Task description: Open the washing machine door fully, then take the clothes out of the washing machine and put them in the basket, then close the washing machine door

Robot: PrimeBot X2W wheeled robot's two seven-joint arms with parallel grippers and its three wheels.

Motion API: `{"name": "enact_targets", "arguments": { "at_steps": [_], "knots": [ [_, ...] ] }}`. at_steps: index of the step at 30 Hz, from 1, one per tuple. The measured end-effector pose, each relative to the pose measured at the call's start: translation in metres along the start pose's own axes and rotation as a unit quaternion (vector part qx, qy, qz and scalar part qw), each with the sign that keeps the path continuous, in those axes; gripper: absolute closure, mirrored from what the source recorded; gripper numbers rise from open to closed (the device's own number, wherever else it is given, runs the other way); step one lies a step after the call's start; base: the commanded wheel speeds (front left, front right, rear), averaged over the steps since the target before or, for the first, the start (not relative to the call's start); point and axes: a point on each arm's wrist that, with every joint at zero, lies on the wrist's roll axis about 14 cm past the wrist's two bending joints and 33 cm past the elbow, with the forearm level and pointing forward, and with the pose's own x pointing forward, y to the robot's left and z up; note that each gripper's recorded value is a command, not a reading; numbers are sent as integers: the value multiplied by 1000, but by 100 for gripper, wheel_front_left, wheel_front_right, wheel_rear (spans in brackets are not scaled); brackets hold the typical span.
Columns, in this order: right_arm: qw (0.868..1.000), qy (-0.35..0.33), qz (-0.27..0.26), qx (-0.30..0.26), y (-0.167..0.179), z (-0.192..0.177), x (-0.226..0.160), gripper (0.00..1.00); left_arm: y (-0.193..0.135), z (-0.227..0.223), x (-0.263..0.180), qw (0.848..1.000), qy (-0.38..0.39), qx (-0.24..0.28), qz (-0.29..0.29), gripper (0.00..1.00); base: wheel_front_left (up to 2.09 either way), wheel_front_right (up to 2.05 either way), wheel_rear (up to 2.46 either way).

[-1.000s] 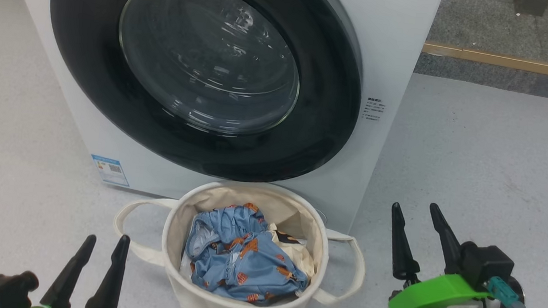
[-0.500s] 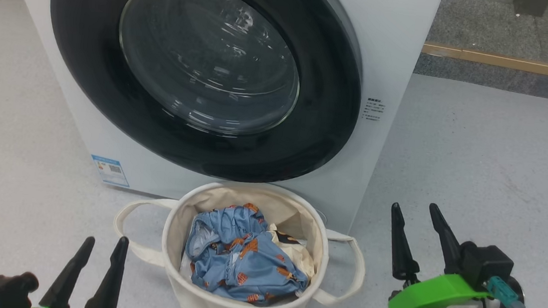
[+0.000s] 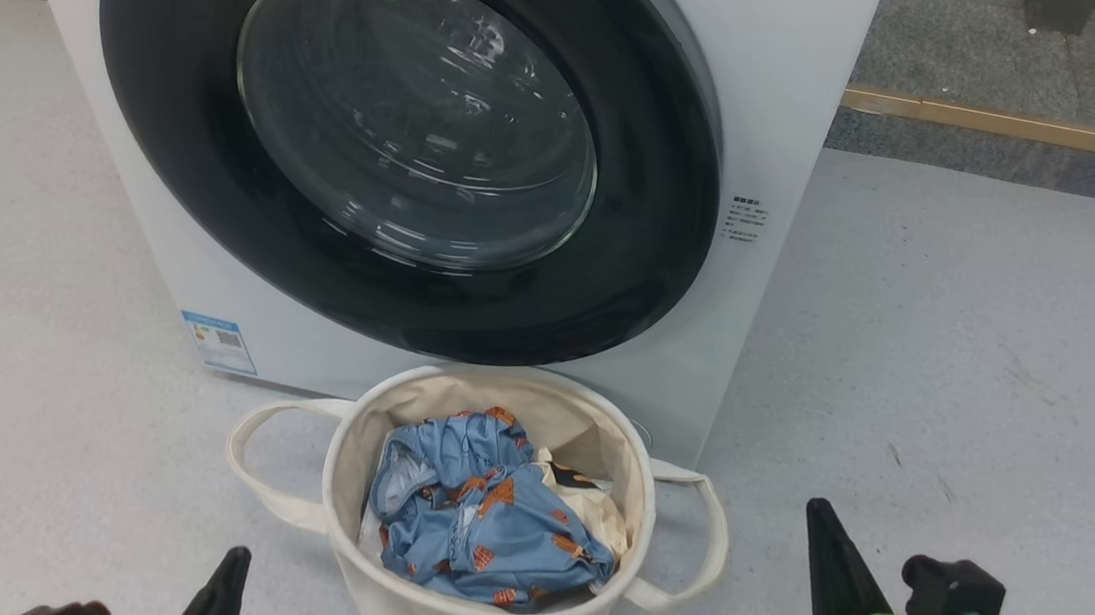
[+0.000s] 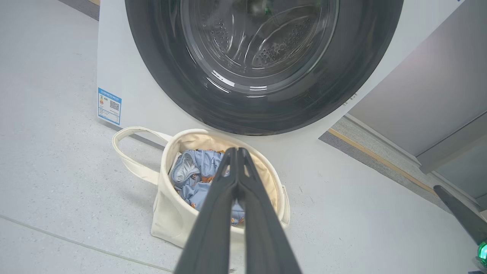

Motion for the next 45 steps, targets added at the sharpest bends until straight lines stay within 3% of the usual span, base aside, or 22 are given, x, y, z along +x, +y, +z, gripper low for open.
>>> {"name": "enact_targets", "arguments": {
  "at_steps": [22, 45],
  "knots": [
    [991, -6, -42, 126, -21, 2, -3, 100, 7, -2, 8, 995, 5, -97, 22, 100, 0, 0, 0],
    [962, -21, -82, 258, -45, 6, -8, 100, 10, 2, 20, 978, -1, -206, 32, 100, 0, 0, 0]
  ]
}}
